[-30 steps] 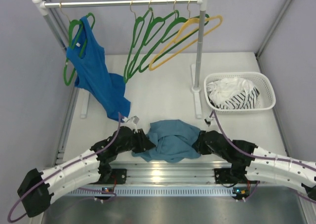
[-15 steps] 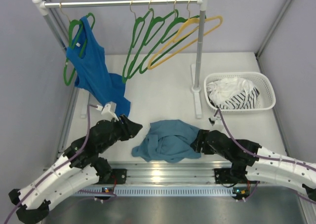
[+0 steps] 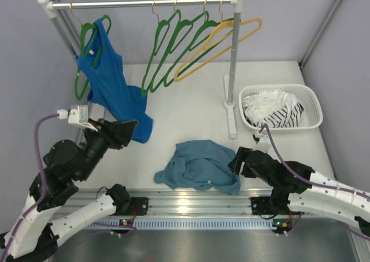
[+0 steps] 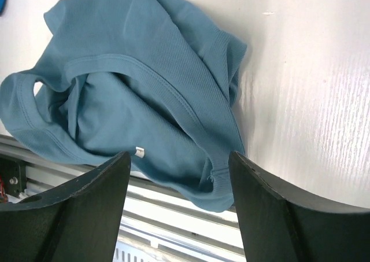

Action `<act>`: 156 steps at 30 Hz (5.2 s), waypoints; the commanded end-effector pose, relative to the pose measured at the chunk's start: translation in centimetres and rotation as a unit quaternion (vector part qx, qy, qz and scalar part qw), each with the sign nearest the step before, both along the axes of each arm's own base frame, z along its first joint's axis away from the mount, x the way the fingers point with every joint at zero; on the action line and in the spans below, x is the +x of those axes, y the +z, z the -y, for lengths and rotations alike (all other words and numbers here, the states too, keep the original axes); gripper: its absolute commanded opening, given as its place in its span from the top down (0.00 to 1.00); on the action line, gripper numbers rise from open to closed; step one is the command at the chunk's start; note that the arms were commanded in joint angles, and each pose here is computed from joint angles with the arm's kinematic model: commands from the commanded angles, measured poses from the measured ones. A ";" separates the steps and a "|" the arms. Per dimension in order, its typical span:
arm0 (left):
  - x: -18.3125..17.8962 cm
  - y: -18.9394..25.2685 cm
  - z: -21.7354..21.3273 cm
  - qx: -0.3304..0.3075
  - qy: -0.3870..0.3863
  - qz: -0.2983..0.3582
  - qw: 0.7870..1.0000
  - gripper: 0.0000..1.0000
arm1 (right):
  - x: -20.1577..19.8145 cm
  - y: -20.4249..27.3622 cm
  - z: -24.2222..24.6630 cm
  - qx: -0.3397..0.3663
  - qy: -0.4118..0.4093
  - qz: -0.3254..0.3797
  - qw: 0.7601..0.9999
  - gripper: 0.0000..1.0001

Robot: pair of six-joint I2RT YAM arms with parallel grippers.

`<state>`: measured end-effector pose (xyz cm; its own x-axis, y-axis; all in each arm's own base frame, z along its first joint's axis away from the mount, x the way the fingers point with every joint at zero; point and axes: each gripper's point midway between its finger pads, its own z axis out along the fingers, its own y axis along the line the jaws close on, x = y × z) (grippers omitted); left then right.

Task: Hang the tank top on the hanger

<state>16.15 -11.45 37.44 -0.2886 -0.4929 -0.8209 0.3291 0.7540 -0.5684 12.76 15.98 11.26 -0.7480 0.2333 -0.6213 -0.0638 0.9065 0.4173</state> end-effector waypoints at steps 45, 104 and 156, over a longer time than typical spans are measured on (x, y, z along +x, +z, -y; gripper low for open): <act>26.1 8.8 6.0 0.251 -0.011 0.089 0.964 0.50 | -0.1 4.1 -0.6 0.045 0.031 0.038 0.998 0.33; 20.6 10.9 2.8 0.245 0.031 0.143 0.958 1.00 | -0.4 3.1 -1.0 0.041 0.047 0.035 0.997 0.34; -1.6 -7.7 4.4 0.174 -0.261 -0.026 0.949 1.00 | -0.4 -1.7 -1.4 -0.068 0.069 -0.015 0.995 0.51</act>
<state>15.32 -15.22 27.94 -0.4920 0.0409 -0.8696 0.6443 0.6889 -0.3321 12.34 16.71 9.63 -0.7900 0.0455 -0.6114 -0.1643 0.9450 0.2827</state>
